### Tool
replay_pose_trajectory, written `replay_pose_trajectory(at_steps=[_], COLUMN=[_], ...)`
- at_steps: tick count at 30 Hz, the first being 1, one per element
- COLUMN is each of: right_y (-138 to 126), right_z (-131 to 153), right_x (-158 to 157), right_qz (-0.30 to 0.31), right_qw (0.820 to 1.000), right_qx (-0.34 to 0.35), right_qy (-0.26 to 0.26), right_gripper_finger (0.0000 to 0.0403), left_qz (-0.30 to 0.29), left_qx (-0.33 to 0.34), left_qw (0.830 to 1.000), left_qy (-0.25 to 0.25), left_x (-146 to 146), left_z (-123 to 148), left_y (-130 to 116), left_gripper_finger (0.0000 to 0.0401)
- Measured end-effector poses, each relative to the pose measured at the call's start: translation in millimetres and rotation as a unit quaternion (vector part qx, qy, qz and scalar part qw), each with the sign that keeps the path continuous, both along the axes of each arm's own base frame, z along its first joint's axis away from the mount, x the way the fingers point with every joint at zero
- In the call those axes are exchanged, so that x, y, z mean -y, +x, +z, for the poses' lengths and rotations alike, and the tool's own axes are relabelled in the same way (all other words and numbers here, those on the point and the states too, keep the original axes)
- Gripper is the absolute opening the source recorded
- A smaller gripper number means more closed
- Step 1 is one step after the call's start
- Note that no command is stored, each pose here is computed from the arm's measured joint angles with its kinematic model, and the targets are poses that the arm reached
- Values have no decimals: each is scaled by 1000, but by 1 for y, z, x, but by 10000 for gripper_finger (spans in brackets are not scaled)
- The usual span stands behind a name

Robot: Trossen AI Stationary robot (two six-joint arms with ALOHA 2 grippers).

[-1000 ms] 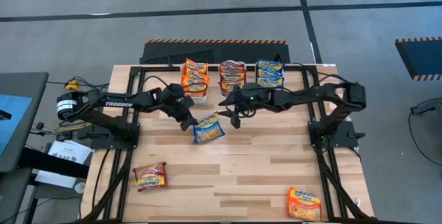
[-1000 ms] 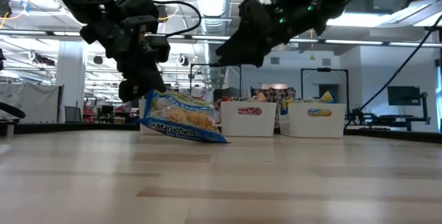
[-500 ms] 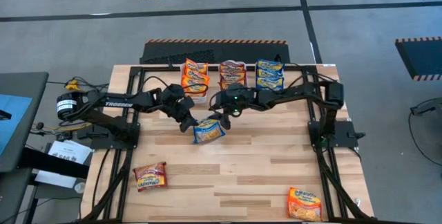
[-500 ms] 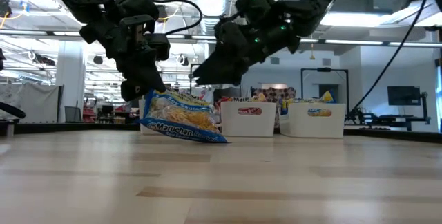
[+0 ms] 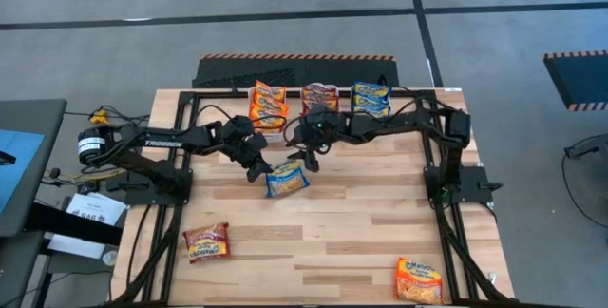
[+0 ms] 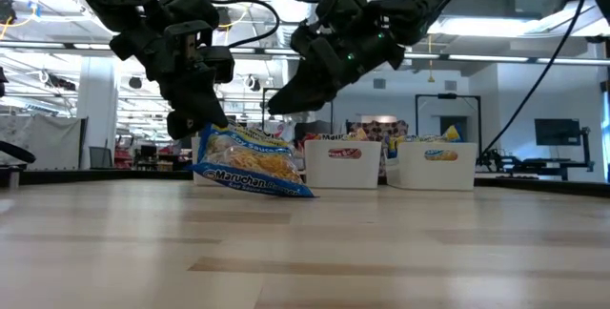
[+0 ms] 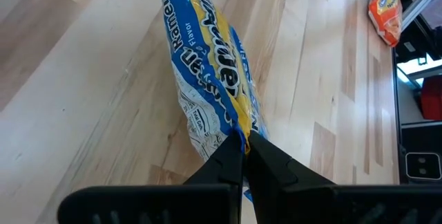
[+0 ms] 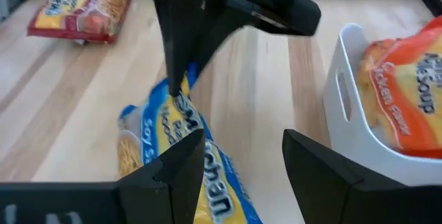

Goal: Sort Maruchan noodles
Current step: Put the blue noodle pack into the right white bin

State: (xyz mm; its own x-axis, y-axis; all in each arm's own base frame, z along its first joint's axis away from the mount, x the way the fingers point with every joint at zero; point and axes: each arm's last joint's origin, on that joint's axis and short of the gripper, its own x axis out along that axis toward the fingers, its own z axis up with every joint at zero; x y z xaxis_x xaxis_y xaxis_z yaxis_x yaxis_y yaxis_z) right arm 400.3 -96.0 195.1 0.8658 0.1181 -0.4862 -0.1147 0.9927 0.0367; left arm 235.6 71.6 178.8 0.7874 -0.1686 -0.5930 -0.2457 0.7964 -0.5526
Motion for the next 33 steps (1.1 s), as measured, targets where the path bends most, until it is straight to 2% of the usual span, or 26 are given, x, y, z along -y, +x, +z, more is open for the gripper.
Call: replay_pose_trajectory(at_steps=[4, 11, 16, 21, 24, 27, 33], right_y=[-1, 8, 20, 27, 30, 30, 32], right_z=[-1, -26, -23, -30, -34, -39, -37], right_x=[4, 5, 5, 5, 4, 4, 1], right_qz=[17, 32, 34, 74, 84, 82, 49], right_qw=[1000, 999, 999, 993, 992, 989, 991], right_qx=[1, -29, -21, -57, -74, -103, -114], right_qy=[0, 22, 26, 66, 56, 67, 45], right_gripper_finger=[219, 219, 219, 219, 219, 219, 207], left_qz=[0, 1, 1, 5, 9, 13, 10], left_qx=[0, 0, -1, -2, -4, -5, -4], left_qw=[1000, 1000, 1000, 1000, 1000, 1000, 1000], left_qy=[0, 0, 0, 3, 7, 10, 13], left_x=[0, 0, 0, 0, -1, -1, -1], left_z=[0, 0, 0, 0, 0, 0, 0], left_y=[0, 0, 0, 0, 0, 0, 0], left_gripper_finger=[0, 0, 0, 0, 0, 0, 0])
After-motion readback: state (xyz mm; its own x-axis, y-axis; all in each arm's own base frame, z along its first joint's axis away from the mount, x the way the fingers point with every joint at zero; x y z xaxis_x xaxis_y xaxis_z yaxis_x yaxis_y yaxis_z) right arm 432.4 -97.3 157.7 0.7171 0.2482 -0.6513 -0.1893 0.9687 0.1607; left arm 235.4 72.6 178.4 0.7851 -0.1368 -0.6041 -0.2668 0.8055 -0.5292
